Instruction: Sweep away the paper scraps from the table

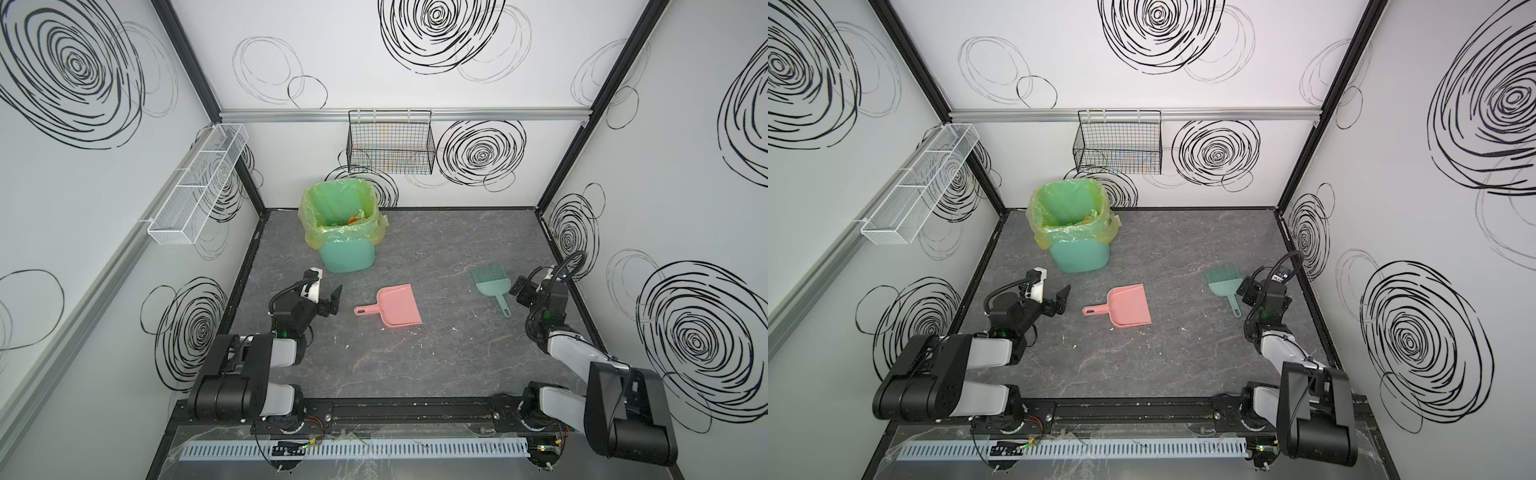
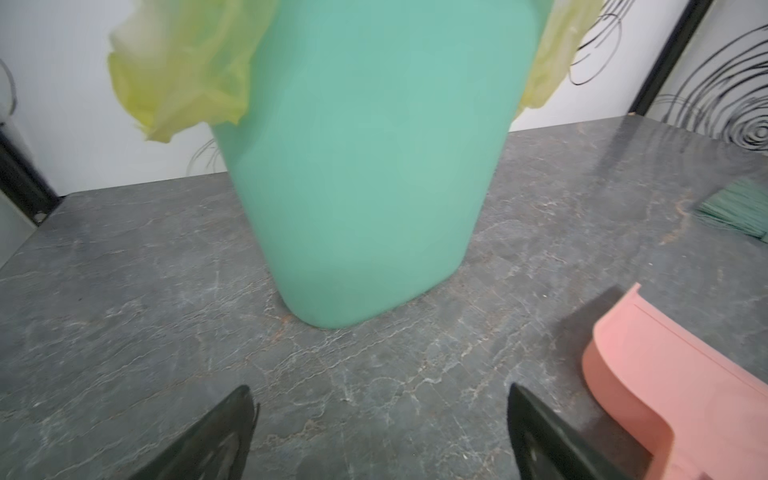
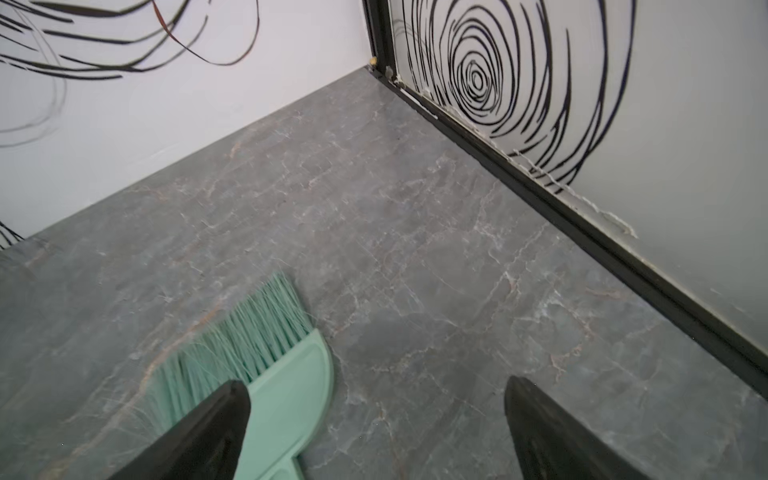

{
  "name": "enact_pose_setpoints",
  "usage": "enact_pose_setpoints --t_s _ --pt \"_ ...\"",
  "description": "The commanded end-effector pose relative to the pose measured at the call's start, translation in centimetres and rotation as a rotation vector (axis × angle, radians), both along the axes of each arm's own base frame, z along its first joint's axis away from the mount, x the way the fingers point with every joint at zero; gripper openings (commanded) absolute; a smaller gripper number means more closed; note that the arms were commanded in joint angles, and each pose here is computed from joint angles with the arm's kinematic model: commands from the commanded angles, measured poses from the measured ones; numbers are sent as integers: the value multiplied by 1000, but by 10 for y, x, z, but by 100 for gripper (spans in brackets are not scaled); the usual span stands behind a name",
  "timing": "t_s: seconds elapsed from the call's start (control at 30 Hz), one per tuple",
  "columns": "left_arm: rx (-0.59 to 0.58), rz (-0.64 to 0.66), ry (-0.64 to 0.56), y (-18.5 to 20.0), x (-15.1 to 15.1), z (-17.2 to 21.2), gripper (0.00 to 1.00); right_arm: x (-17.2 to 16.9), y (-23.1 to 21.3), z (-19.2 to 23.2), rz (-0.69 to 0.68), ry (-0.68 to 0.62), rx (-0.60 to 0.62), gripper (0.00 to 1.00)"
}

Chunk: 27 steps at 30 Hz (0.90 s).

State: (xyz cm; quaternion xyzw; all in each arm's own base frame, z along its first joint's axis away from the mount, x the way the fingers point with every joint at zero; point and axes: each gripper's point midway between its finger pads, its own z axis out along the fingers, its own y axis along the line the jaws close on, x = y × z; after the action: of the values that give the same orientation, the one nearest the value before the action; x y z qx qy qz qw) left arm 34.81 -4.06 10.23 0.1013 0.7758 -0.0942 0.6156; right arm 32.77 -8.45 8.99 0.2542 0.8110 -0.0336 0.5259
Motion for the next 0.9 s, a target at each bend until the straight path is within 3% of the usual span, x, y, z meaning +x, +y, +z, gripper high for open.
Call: enact_pose_setpoints --t_s 0.0,0.17,0.27,0.43,0.53,0.63,0.87 --pt "-57 132 -231 21 10 52 97 8 -10 45 -47 -229 -107 100" --pt "-42 170 -256 22 6 54 96 -11 -11 60 -84 -365 -163 100" --pt "-27 160 -253 18 7 53 96 -12 1 58 -30 -391 -200 100" --pt "-12 139 -228 13 13 50 96 14 28 46 115 -301 -254 100" --pt "-13 147 -233 14 12 51 96 25 30 40 99 -284 -310 100" --pt "-15 142 -229 14 13 51 96 31 30 32 103 -225 -269 100" --pt "-14 143 -229 14 13 51 96 30 29 33 105 -234 -269 100"
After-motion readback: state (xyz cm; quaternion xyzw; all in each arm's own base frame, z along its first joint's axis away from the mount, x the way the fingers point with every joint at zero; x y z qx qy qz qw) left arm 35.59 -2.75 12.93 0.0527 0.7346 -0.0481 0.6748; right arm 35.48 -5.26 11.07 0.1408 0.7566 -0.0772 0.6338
